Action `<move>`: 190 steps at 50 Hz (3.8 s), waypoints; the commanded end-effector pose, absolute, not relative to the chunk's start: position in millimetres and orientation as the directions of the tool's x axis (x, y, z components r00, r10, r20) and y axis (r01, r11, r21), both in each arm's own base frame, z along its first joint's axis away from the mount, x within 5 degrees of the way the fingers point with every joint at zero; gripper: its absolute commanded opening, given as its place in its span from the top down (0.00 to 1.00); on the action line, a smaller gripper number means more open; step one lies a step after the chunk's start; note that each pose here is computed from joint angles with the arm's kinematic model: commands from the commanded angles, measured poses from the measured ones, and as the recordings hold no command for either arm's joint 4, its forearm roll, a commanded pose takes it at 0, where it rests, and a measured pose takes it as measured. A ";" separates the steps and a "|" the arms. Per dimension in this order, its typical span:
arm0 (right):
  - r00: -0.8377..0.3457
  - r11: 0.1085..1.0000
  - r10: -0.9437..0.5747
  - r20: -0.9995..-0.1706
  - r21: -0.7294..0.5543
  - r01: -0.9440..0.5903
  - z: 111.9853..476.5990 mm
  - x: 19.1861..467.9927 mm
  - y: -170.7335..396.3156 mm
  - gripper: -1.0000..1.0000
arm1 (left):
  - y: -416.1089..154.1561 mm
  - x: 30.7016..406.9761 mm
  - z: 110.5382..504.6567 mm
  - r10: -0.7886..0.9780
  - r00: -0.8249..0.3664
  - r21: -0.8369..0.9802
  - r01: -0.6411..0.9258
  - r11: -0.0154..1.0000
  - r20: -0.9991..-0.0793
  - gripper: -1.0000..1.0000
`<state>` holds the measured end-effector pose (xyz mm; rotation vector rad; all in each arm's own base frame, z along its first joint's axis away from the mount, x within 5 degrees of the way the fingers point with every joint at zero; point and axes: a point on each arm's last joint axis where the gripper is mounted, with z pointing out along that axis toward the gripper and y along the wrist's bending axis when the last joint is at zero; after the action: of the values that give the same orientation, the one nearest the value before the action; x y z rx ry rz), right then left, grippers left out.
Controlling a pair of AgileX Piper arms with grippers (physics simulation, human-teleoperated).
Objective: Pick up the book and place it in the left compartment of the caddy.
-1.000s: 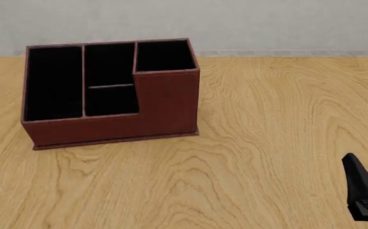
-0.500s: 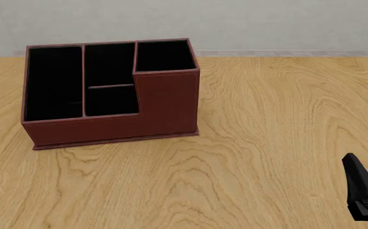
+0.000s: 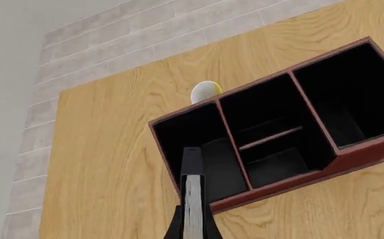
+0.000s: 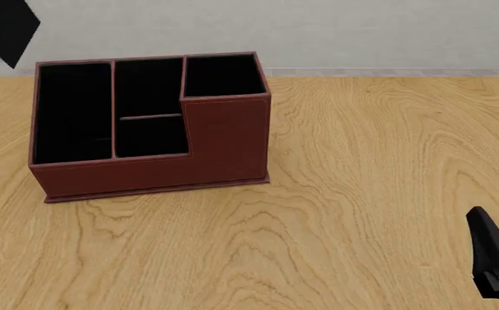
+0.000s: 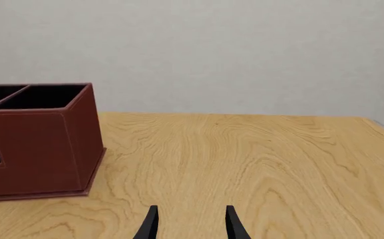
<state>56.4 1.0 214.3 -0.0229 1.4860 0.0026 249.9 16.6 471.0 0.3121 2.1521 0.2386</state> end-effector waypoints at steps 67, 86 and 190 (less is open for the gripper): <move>0.094 1.000 -0.003 -0.996 -0.004 -0.005 215.3 56.0 0.3 0.00 | 24.7 325.6 395.0 0.198 -0.729 0.171 0.112 0.979 -0.655 1.00; 0.094 1.000 -0.006 -0.996 -0.007 -0.008 215.1 56.0 0.5 0.00 | 24.0 330.0 383.5 0.198 -0.730 0.169 0.114 0.979 -0.654 1.00; 0.099 1.000 -0.013 -0.995 -0.014 -0.011 215.7 55.9 0.7 0.00 | 30.2 377.3 305.8 0.180 -0.779 0.149 0.112 0.982 -0.600 1.00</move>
<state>55.9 0.7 215.5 -0.0198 1.4728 -0.0005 374.4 29.9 309.0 0.1867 2.4824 0.1292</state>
